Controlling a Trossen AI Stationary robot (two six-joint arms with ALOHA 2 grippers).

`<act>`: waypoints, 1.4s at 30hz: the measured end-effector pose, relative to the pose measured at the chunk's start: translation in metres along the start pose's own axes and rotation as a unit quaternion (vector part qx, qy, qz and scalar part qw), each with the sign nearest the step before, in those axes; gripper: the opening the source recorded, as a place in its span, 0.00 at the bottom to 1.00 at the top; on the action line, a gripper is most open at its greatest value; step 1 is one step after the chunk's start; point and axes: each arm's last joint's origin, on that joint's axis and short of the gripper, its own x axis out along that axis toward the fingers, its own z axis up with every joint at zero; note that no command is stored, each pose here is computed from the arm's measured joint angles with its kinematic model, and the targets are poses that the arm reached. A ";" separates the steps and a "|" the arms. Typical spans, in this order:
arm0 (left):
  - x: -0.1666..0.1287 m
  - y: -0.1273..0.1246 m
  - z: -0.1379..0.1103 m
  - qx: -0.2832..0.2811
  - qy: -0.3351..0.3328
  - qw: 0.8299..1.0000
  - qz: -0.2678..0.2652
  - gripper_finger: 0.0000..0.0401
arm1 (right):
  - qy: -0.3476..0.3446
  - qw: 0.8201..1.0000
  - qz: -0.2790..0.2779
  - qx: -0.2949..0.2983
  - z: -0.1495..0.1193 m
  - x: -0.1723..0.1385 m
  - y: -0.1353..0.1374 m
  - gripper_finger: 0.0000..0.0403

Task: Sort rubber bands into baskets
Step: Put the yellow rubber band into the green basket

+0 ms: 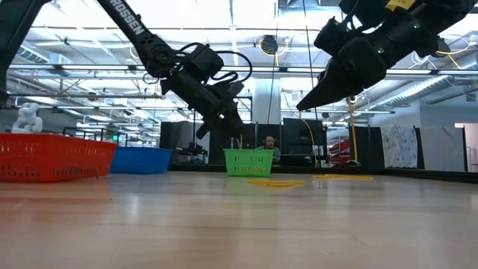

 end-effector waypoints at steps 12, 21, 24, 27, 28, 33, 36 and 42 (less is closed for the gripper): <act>-0.007 -0.009 0.018 0.006 0.088 0.996 0.030 0.27 | 0.000 1.000 0.000 0.000 0.000 0.000 0.000 0.37; -0.023 -0.019 0.037 0.059 0.133 0.987 0.068 0.27 | 0.000 1.000 0.000 0.000 0.000 0.000 0.000 0.37; -0.032 -0.029 0.037 0.081 0.139 0.985 0.062 0.27 | 0.000 1.000 -0.024 0.015 0.000 -0.002 -0.002 0.37; -0.045 -0.046 0.035 0.106 0.152 0.981 0.051 0.27 | 0.007 0.994 -0.098 0.044 -0.001 -0.007 -0.011 0.36; -0.049 -0.053 0.033 0.114 0.147 0.982 0.045 0.27 | 0.019 0.992 -0.118 0.049 -0.003 -0.008 -0.015 0.35; -0.067 -0.087 0.010 0.167 0.119 0.979 0.010 0.27 | 0.044 0.979 -0.182 0.081 -0.008 -0.008 -0.045 0.31; -0.079 -0.103 -0.010 0.189 0.087 0.978 -0.019 0.27 | 0.080 0.974 -0.187 0.103 -0.012 -0.009 -0.070 0.30; -0.102 -0.118 -0.047 0.200 -0.034 0.973 -0.106 0.27 | 0.130 0.940 -0.231 0.217 -0.023 -0.012 -0.117 0.30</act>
